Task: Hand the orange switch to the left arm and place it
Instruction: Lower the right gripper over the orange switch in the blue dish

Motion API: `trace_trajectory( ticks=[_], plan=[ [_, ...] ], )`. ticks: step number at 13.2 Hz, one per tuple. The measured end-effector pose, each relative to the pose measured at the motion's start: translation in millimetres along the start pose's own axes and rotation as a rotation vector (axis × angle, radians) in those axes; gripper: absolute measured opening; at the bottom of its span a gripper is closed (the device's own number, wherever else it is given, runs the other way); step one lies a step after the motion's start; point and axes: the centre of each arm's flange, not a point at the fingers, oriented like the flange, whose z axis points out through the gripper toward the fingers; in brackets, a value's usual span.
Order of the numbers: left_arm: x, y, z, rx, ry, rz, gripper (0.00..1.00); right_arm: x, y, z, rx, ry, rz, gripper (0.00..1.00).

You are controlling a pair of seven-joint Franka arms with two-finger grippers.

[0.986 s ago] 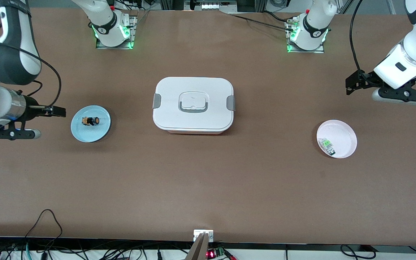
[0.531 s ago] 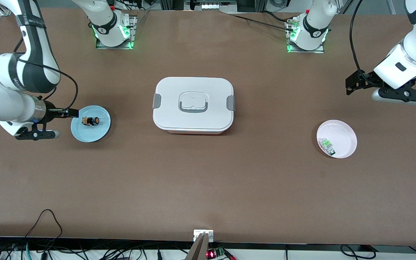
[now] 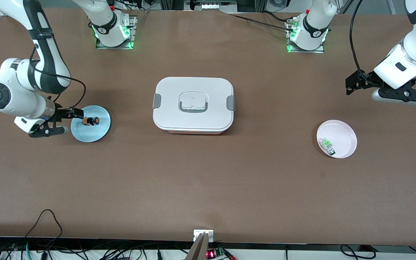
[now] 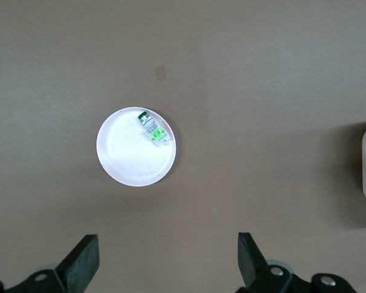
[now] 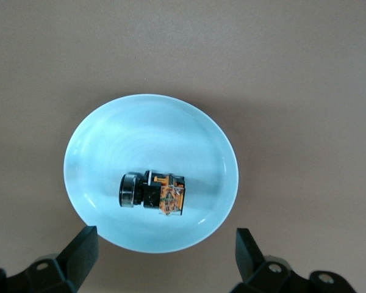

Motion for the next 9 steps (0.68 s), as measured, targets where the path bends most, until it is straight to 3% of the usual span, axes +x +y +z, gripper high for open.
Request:
trace_trajectory(
  ticks=[9],
  plan=[
    [0, 0, 0, 0.0, 0.0, 0.0, 1.0, -9, -6, 43, 0.003, -0.001, 0.007, 1.0]
  ],
)
